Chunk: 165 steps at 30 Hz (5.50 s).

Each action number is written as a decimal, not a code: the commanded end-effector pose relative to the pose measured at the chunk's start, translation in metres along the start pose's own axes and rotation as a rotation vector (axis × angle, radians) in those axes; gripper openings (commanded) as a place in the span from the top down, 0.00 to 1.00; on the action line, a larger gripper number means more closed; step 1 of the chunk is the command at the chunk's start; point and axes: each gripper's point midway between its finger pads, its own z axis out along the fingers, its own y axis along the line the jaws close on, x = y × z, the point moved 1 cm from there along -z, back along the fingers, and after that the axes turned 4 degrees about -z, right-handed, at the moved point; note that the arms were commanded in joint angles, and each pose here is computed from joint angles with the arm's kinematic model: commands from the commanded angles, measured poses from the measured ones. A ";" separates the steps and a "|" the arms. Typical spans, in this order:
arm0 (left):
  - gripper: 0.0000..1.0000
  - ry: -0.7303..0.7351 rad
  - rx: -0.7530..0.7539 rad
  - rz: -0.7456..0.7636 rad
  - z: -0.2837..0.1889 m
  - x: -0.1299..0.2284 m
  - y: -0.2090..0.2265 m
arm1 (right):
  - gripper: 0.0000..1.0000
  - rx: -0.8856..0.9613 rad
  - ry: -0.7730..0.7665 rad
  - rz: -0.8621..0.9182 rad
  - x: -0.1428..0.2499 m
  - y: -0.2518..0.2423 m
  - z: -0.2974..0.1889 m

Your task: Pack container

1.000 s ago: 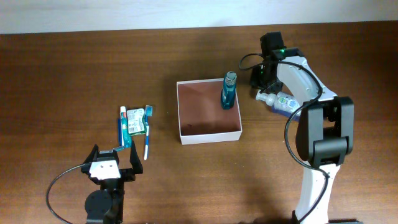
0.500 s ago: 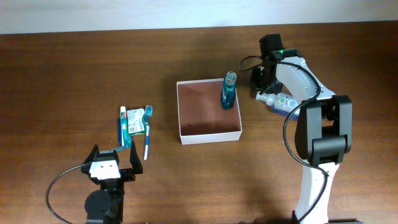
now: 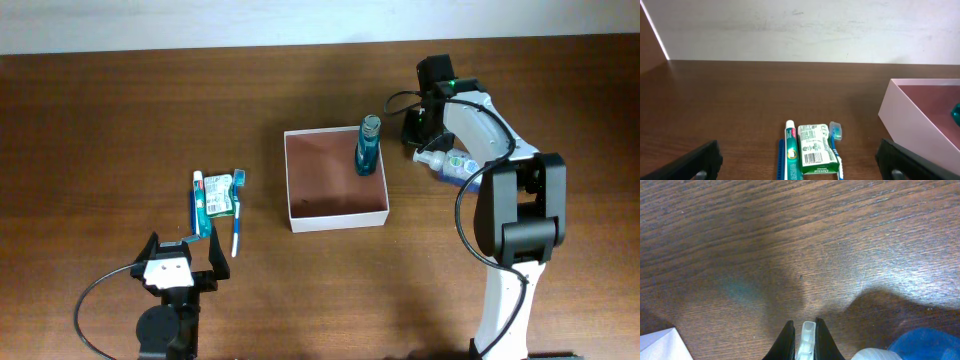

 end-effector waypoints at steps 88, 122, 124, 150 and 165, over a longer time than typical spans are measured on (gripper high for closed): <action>0.00 0.004 -0.010 -0.002 0.001 0.003 0.002 | 0.96 -1.350 -0.457 -0.323 -0.066 -0.019 -0.266; 0.00 0.004 -0.010 -0.002 0.001 0.003 0.002 | 0.96 -1.407 -0.353 -0.127 -0.037 -0.045 -0.187; 0.00 0.004 -0.010 -0.002 0.001 0.003 0.002 | 0.96 -1.404 -0.356 -0.132 -0.037 -0.045 -0.186; 0.00 0.004 -0.010 -0.002 0.001 0.003 0.002 | 0.96 -1.415 -0.318 -0.086 -0.016 -0.046 -0.150; 0.00 0.004 -0.010 -0.002 0.001 0.003 0.002 | 0.89 -1.349 -0.379 -0.027 -0.022 -0.087 -0.146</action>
